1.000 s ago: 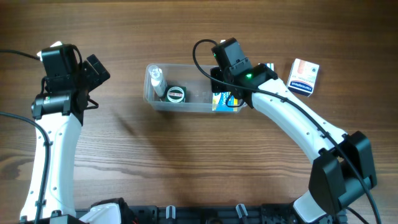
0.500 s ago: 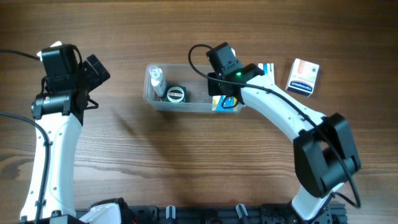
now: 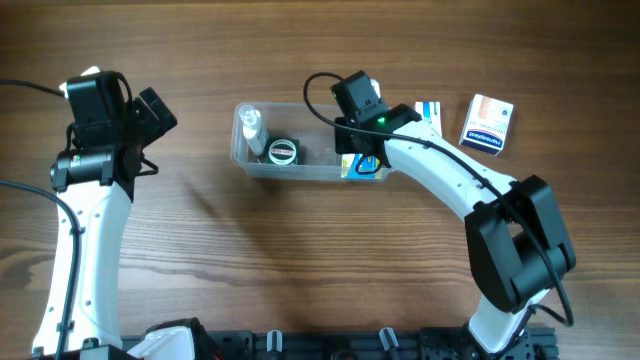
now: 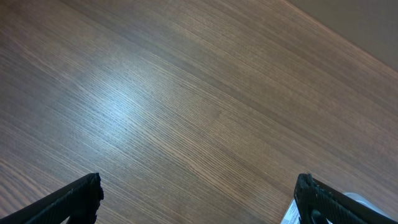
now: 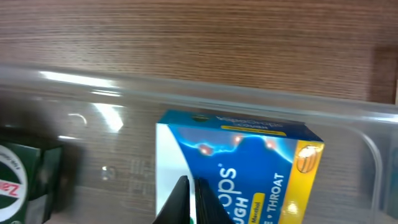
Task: Pack container
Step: 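Lower the box into the container and open the right gripper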
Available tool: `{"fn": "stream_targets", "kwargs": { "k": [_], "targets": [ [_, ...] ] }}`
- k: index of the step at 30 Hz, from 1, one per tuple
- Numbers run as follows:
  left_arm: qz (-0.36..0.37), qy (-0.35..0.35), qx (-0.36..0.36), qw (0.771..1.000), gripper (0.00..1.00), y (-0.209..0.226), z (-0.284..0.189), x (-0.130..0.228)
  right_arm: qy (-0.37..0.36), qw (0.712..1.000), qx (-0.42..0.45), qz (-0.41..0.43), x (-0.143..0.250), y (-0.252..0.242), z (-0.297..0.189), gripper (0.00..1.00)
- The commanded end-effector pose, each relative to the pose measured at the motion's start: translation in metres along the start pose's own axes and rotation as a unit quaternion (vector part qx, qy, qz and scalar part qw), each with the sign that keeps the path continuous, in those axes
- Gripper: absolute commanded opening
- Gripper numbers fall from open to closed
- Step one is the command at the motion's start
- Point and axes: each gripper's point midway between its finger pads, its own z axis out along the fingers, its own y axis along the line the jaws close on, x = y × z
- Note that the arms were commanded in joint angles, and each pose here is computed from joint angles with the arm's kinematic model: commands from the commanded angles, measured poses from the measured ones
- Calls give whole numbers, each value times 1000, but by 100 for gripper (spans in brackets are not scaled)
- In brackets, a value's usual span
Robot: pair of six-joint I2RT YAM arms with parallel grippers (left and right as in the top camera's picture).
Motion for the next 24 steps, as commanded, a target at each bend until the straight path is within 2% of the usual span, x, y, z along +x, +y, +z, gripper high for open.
{"fn": "stream_targets", "kwargs": {
  "k": [1,24],
  "targets": [
    [-5,-12,4,1000,100,-1,-5,-8,2,1000,17,7,3,-9,9,4],
    [-5,-12,4,1000,100,-1,-5,-8,13,999,40,-1,11,-16,30,4]
  ]
}}
